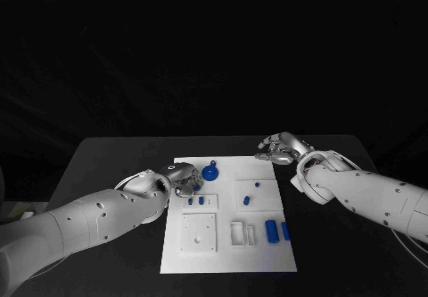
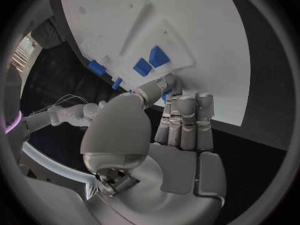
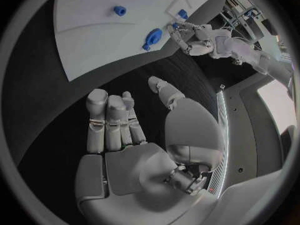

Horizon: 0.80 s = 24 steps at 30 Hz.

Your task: Assemble the parts on the task board

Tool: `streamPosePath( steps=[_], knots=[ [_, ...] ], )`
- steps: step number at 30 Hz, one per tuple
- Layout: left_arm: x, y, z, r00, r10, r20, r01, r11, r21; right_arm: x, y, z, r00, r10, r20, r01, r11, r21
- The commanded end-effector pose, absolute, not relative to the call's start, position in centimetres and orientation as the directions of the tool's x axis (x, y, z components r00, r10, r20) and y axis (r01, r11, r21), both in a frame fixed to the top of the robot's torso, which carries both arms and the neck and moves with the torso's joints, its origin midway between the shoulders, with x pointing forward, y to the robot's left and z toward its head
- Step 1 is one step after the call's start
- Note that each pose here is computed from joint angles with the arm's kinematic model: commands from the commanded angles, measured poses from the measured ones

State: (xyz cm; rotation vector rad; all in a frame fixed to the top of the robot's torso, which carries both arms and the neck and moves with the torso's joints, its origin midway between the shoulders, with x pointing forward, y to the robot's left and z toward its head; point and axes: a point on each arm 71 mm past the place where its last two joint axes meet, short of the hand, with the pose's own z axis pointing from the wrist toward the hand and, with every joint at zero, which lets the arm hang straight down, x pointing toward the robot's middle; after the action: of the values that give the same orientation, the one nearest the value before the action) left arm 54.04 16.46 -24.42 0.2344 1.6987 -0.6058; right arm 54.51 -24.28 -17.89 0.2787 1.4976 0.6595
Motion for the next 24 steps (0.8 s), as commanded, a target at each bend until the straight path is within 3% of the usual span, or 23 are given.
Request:
streamPosePath(
  steps=[1, 19, 22, 24],
  knots=[
    [54.0, 16.4, -24.5, -0.241, -0.178, -0.954, 0.469, 0.840, -0.275, 54.5, -24.1, -17.9, -0.066, 0.556, -0.829, -0.241, 0.797, 0.554],
    [54.7, 18.1, -24.5, -0.218, -0.192, -0.957, 0.425, 0.864, -0.270, 54.5, -24.2, -18.0, -0.090, 0.549, -0.831, -0.249, 0.795, 0.553],
    [54.9, 18.9, -24.4, -0.213, -0.234, -0.949, 0.399, 0.866, -0.303, 54.4, -24.0, -18.1, -0.111, 0.545, -0.831, -0.265, 0.790, 0.554],
    [55.2, 19.9, -23.8, -0.164, -0.329, -0.930, 0.387, 0.846, -0.367, 54.3, -23.9, -18.2, -0.134, 0.541, -0.831, -0.276, 0.785, 0.555]
  ],
)
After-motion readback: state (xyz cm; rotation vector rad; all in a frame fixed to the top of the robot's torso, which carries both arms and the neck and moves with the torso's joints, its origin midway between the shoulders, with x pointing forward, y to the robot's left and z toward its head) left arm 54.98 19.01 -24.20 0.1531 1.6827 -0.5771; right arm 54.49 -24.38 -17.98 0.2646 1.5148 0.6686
